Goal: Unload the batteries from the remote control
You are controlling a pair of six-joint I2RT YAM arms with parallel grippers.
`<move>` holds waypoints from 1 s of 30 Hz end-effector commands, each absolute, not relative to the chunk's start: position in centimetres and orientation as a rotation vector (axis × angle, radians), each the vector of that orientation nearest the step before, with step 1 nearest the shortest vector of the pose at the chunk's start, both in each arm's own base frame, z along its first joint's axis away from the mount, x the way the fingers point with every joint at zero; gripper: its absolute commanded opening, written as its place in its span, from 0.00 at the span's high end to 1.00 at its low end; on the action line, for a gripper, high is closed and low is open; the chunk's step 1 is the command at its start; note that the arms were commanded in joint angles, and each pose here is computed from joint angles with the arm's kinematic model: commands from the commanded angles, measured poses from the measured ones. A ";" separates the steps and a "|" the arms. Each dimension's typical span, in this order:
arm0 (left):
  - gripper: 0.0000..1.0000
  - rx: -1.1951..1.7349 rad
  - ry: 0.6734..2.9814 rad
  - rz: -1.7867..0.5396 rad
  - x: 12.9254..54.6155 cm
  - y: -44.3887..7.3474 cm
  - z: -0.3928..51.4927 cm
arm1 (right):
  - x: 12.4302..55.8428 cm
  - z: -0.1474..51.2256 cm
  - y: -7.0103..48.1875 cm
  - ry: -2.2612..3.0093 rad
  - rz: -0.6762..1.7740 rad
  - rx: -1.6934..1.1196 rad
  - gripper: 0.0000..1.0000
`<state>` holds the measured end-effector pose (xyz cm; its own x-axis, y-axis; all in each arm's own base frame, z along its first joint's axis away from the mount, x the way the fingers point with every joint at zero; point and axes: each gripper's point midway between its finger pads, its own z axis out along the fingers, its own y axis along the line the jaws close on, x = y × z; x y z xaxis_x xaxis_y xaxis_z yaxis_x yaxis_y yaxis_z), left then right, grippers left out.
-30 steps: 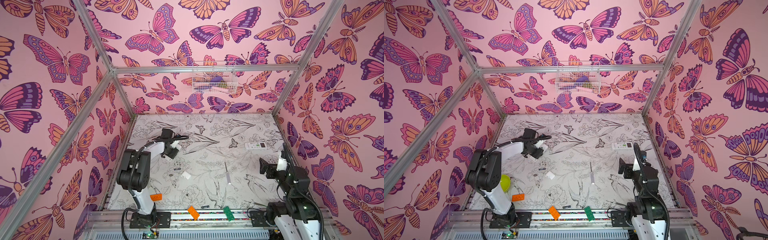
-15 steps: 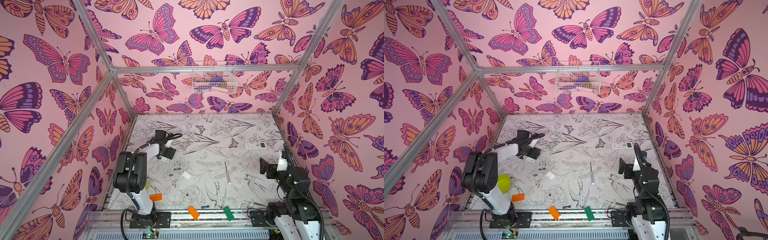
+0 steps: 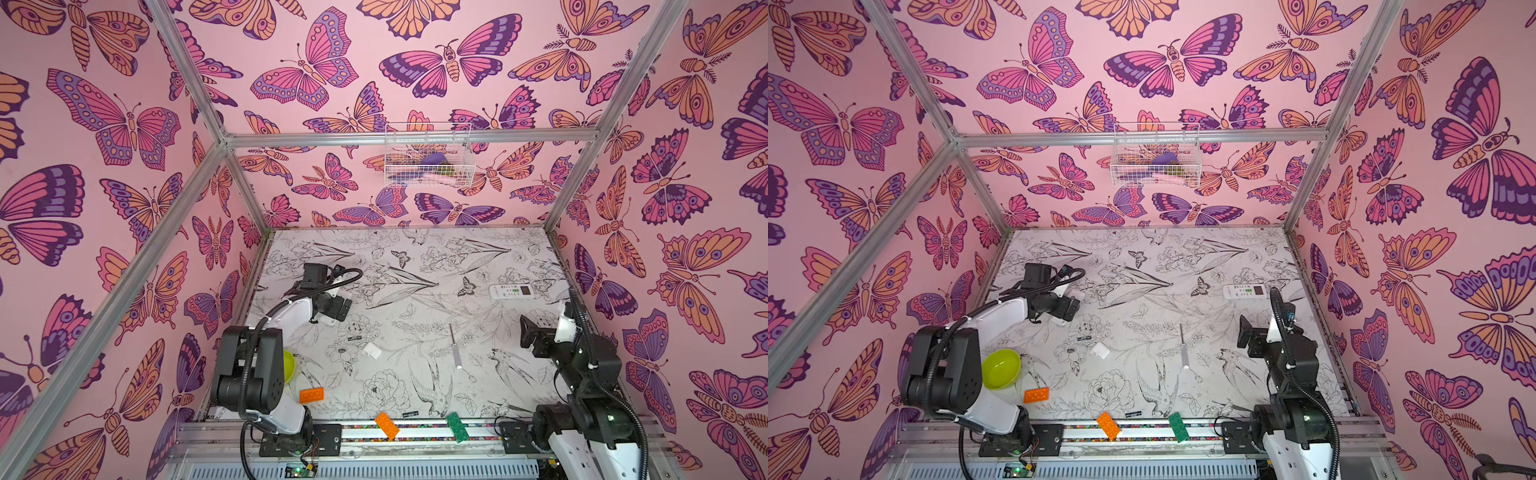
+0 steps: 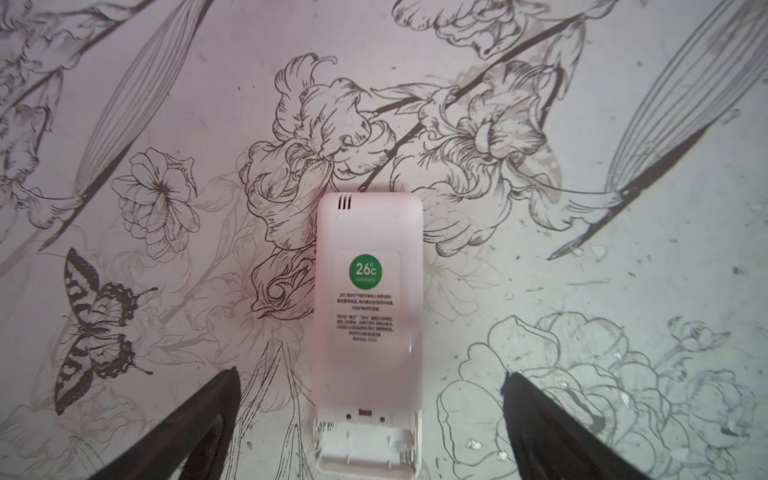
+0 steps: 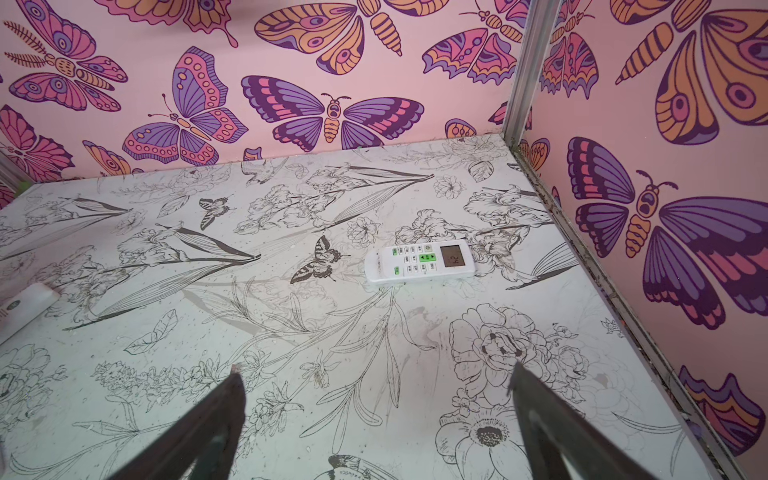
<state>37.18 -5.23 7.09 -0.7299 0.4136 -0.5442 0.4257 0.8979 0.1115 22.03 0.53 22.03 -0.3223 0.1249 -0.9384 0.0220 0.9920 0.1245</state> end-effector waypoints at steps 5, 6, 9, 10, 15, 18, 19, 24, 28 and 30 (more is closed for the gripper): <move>0.00 0.482 2.385 -0.288 34.4 -4.8 9.5 | 22.1 21.8 -1.0 1.895 0.085 0.265 0.01; 0.00 0.420 2.368 -0.338 34.2 -4.4 10.0 | 22.1 21.6 -1.4 1.898 0.084 0.316 0.01; 0.00 0.340 2.315 -0.437 33.8 -4.3 11.5 | 22.4 21.0 -1.4 1.932 0.096 0.352 0.01; 0.00 0.342 2.275 -0.443 33.5 -4.4 12.7 | 22.4 20.9 -1.4 1.945 0.097 0.358 0.01; 0.00 0.307 2.228 -0.457 33.6 -4.2 14.1 | 22.5 20.5 -2.1 1.992 0.073 0.432 0.01; 0.00 0.304 2.203 -0.469 33.5 -4.4 15.0 | 23.0 20.0 -1.9 2.038 0.090 0.471 0.01; 0.00 0.308 2.189 -0.477 33.5 -4.6 15.4 | 23.3 19.8 -1.9 2.060 0.093 0.490 0.01; 0.00 0.315 2.149 -0.476 33.2 -5.0 17.0 | 25.1 18.5 -1.4 2.153 0.120 0.544 0.01; 0.00 0.363 2.124 -0.466 33.0 -5.6 17.8 | 27.2 17.4 -1.5 2.182 0.130 0.639 0.01; 0.00 0.362 2.121 -0.458 32.9 -5.6 18.3 | 28.4 16.6 -1.4 2.193 0.148 0.680 0.01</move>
<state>33.14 -5.07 17.41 -0.5611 0.0799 -0.8239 0.3982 0.8987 -0.1840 26.74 -1.50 15.56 -0.5758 0.4520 -0.6813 0.3887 0.8844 0.2583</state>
